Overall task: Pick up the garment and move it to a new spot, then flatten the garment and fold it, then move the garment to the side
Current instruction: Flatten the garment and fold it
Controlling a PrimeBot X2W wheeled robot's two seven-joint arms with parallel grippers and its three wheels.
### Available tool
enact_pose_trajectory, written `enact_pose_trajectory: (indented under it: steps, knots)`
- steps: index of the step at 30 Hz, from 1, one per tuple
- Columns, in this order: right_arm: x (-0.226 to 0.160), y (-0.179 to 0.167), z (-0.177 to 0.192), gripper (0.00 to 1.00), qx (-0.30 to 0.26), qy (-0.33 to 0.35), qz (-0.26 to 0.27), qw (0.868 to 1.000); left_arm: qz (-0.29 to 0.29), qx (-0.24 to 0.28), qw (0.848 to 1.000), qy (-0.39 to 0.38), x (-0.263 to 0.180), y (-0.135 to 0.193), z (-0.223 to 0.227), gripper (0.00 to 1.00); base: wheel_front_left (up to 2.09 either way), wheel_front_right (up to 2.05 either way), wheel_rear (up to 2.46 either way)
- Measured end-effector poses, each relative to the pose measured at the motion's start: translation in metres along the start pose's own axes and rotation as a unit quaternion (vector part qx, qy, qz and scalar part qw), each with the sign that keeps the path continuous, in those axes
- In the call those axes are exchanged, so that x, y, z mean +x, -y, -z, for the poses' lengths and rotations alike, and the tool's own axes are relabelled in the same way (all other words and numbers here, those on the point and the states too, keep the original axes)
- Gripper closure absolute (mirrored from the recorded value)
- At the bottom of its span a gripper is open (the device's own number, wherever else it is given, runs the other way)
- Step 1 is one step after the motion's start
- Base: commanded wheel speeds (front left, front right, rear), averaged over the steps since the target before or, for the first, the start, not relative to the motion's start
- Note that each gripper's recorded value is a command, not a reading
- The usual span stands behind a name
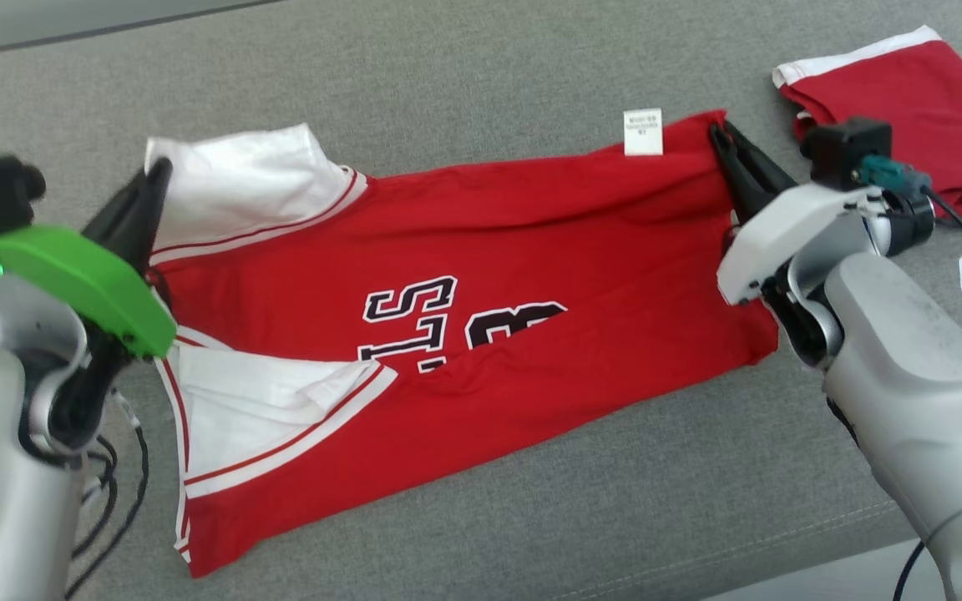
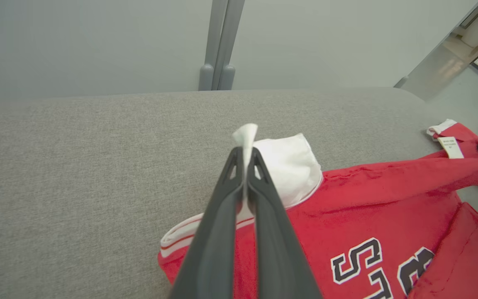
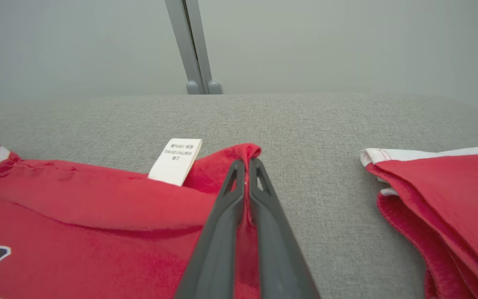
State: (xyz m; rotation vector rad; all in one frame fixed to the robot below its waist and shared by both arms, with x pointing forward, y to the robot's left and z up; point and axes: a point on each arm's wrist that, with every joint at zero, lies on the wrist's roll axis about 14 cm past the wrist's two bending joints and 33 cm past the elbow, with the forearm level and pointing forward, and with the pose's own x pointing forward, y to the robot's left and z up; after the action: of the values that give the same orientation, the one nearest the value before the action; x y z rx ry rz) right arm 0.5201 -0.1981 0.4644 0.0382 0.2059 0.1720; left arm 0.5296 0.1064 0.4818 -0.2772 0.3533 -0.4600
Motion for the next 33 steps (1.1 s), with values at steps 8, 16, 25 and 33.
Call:
enact_pose_trajectory:
  steps: [8, 16, 25, 33]
  knots:
    - [-0.047, 0.011, 0.015, 1.00, 0.041, 0.014, 0.025, 0.999, -0.012, -0.063, 0.998, 0.020, -0.072, 0.024, 0.034, 1.00, 0.00, 0.00, 0.00]
    - [-0.067, 0.007, 0.034, 1.00, 0.067, 0.004, 0.033, 0.997, -0.046, -0.119, 0.992, -0.002, -0.120, 0.034, 0.079, 1.00, 0.00, 0.00, 0.00]
    - [-0.075, 0.000, 0.035, 0.00, 0.073, 0.011, 0.038, 0.997, -0.091, -0.145, 0.985, -0.001, -0.136, 0.029, 0.108, 0.00, 0.00, 0.00, 0.00]
    - [-0.100, 0.019, 0.038, 0.00, 0.087, 0.030, 0.083, 0.992, -0.146, -0.134, 0.977, 0.083, -0.156, 0.011, 0.087, 0.00, 0.00, 0.00, 0.00]
